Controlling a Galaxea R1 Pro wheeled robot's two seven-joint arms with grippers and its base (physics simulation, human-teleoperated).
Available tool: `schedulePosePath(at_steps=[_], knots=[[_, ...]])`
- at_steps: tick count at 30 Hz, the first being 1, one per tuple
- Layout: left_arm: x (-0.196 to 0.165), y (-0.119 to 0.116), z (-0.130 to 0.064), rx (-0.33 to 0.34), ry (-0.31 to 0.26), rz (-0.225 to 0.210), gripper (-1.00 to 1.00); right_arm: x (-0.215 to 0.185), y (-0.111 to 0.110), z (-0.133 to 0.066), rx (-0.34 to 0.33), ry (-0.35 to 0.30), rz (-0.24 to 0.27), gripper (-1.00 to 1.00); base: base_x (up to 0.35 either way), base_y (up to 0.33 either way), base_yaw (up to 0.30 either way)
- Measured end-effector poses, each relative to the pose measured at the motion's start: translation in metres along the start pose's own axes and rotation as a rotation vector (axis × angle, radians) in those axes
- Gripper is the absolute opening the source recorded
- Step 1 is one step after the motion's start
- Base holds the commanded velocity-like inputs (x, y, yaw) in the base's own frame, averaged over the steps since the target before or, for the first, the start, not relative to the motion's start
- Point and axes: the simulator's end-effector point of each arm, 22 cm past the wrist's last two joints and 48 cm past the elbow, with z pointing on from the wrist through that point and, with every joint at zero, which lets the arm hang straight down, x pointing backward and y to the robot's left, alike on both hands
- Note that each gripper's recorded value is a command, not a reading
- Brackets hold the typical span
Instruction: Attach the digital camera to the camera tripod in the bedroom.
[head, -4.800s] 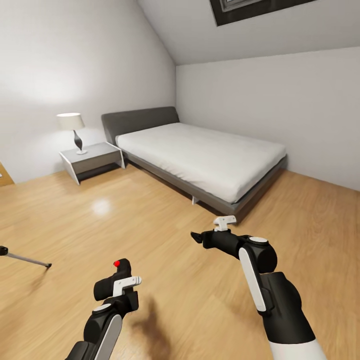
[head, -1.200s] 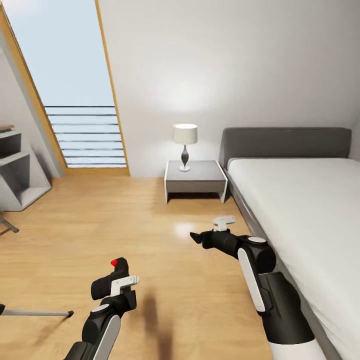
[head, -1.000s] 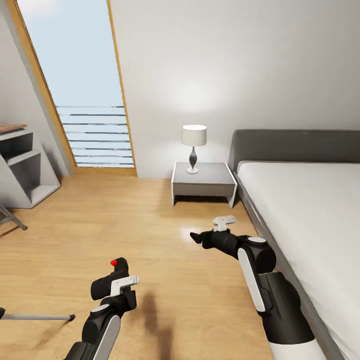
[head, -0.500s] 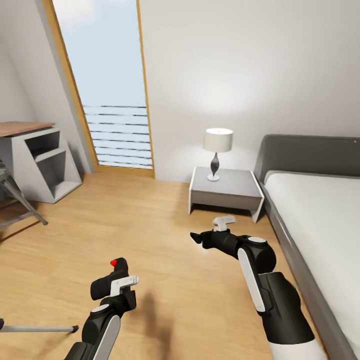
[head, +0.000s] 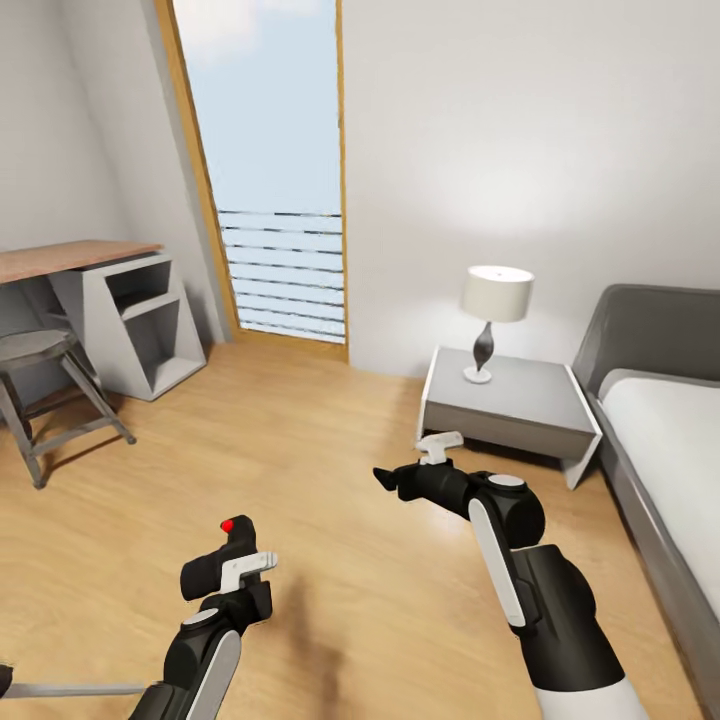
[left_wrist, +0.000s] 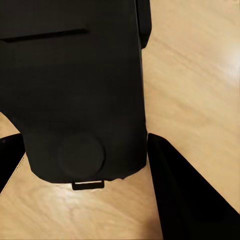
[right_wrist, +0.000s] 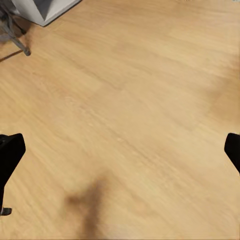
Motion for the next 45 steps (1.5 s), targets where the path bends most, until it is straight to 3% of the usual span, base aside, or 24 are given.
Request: schedulePosePath(at_steps=[27, 37, 45], knots=[[-0.0008, 0.0008, -0.0001, -0.002, -0.002, 0.001, -1.00, 0.0032, 0.0018, 0.0003, -0.003, 0.014, -0.003, 1.00, 0.339, -0.099, 0.044], [-0.0005, 0.0006, -0.0001, -0.001, -0.002, 0.001, -1.00, 0.0032, 0.0025, 0.0006, -0.005, 0.013, -0.005, 1.00, 0.307, -0.105, 0.237], [-0.0001, 0.0015, 0.0004, -0.002, 0.000, -0.003, -1.00, 0.0040, 0.0081, 0.0019, -0.015, 0.015, -0.016, 1.00, 0.042, -0.013, 0.290]])
